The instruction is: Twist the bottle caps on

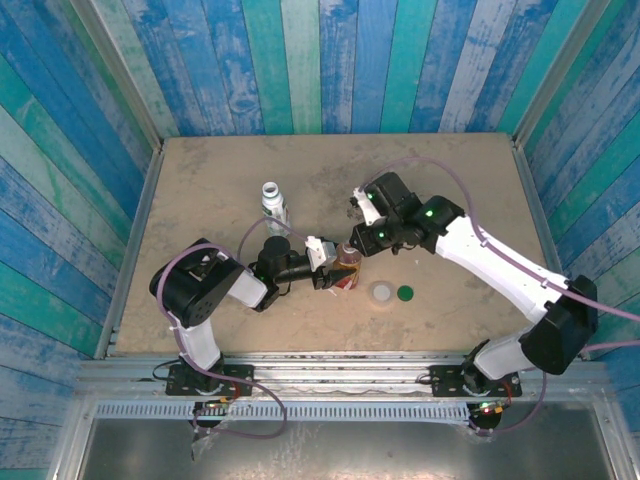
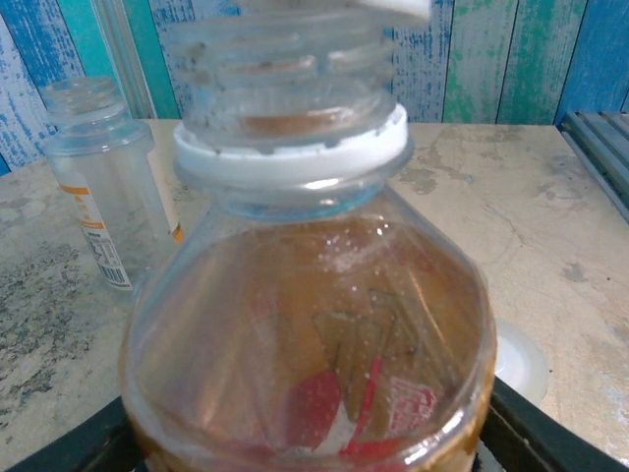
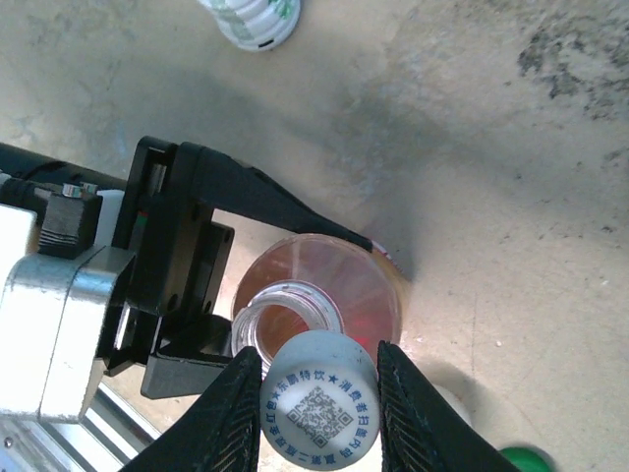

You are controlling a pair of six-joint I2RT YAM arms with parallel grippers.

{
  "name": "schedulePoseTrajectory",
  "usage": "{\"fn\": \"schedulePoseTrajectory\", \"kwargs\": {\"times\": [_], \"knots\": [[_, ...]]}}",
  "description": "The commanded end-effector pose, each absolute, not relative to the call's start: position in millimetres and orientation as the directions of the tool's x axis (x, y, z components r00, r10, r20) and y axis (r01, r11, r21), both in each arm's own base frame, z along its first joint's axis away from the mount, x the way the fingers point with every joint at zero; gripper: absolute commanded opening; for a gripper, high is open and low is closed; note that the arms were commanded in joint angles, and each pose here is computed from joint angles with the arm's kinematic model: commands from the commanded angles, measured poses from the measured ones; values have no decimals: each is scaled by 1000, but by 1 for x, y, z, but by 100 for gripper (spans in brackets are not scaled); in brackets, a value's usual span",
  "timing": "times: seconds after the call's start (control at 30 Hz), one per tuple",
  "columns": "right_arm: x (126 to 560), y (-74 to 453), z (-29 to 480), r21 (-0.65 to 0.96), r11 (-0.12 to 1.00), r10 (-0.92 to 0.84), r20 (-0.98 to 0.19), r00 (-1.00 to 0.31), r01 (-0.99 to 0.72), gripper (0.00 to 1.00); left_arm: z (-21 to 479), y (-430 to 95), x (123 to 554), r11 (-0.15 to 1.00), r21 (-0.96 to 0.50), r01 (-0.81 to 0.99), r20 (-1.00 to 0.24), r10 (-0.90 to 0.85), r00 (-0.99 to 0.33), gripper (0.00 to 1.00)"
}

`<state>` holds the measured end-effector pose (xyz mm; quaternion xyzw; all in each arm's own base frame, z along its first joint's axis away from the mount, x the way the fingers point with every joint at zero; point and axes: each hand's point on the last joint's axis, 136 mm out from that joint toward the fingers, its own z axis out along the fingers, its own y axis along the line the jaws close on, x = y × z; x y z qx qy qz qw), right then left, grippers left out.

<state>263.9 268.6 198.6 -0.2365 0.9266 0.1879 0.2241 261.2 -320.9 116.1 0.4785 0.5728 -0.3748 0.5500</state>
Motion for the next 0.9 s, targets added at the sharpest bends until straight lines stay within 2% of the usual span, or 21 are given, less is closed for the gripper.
{"fn": "schedulePoseTrajectory", "kwargs": {"times": [0.0,0.37,0.87], "knots": [[259,274,196,242,799,-394,-480,-783,-550,32,92,-316,259,266,39,963,-979,204,-17,61],[256,287,193,243,773,-435,-468,-769,-585,32,91,-317,259,263,35,964,-977,211,-22,62],[253,281,178,131,800,-513,-357,-781,-585,35,91,-317,261,269,35,962,-976,219,-25,62]]}}
